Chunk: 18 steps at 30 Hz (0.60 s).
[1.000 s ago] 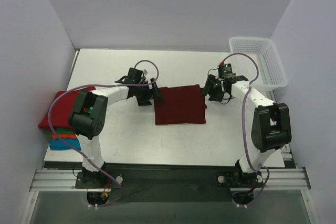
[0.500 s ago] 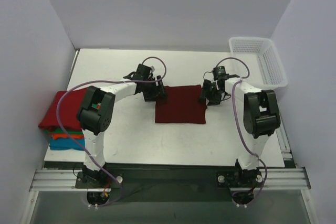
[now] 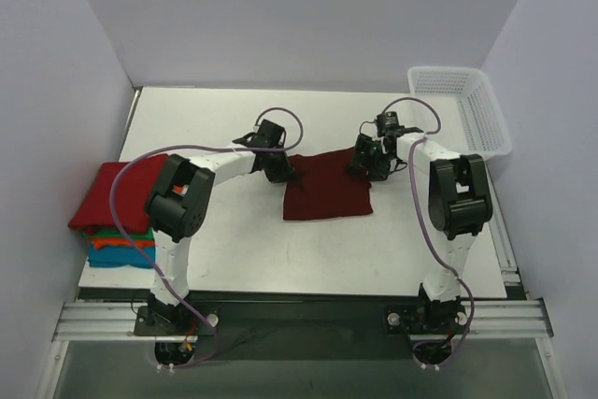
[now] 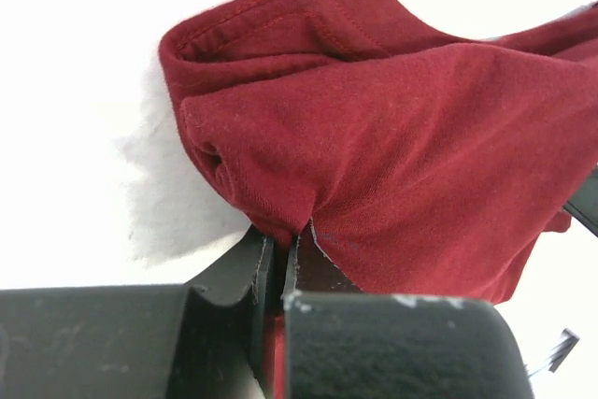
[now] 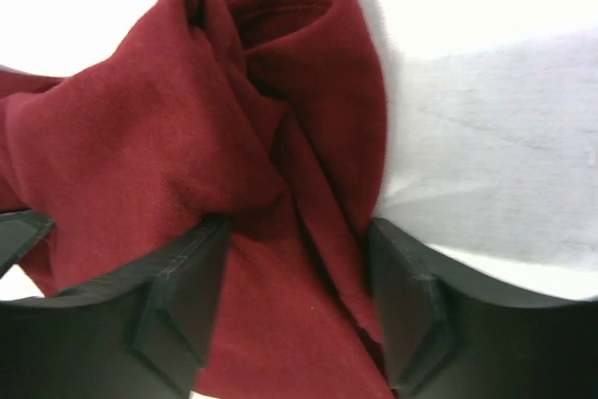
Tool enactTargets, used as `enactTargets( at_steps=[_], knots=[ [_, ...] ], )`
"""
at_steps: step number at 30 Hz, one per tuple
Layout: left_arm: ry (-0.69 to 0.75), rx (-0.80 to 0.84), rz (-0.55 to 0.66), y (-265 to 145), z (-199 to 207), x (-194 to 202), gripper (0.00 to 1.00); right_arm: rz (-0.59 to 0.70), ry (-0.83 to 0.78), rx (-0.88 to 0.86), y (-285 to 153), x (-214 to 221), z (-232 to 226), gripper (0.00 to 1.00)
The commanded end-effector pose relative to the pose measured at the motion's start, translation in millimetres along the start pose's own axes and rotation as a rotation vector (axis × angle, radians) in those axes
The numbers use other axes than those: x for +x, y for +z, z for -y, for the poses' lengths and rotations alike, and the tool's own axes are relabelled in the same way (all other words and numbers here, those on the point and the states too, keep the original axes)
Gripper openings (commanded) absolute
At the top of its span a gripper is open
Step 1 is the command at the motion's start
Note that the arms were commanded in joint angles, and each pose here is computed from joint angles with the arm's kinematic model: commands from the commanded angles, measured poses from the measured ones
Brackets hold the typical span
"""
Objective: Fold and stack the t-shirts
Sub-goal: Put the neatly folded tshirt into the corner of the board with the left arm
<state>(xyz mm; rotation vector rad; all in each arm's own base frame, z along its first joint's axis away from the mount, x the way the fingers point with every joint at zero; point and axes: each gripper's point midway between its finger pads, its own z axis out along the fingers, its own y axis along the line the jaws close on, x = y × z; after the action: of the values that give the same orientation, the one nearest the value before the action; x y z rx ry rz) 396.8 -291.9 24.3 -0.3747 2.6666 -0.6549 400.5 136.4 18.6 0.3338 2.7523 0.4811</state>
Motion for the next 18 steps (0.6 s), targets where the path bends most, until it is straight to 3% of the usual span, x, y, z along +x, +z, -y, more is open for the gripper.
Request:
enactTargets(
  at_steps=[1,6,11,18],
  knots=[
    [-0.077,-0.21,-0.03,-14,-40,15,0.0,0.013,0.011,0.006,-15,0,-5,0.65],
    [-0.242,-0.254,0.053,-47,-51,-27,0.0,0.071,0.043,-0.035,-47,-5,-15,0.68],
    [-0.46,-0.303,0.157,-83,-92,-76,0.0,0.102,0.061,-0.073,-73,4,-22,0.68],
    [-0.671,-0.326,0.328,-138,-126,-144,0.0,0.09,0.071,-0.112,-85,31,-25,0.68]
  ],
)
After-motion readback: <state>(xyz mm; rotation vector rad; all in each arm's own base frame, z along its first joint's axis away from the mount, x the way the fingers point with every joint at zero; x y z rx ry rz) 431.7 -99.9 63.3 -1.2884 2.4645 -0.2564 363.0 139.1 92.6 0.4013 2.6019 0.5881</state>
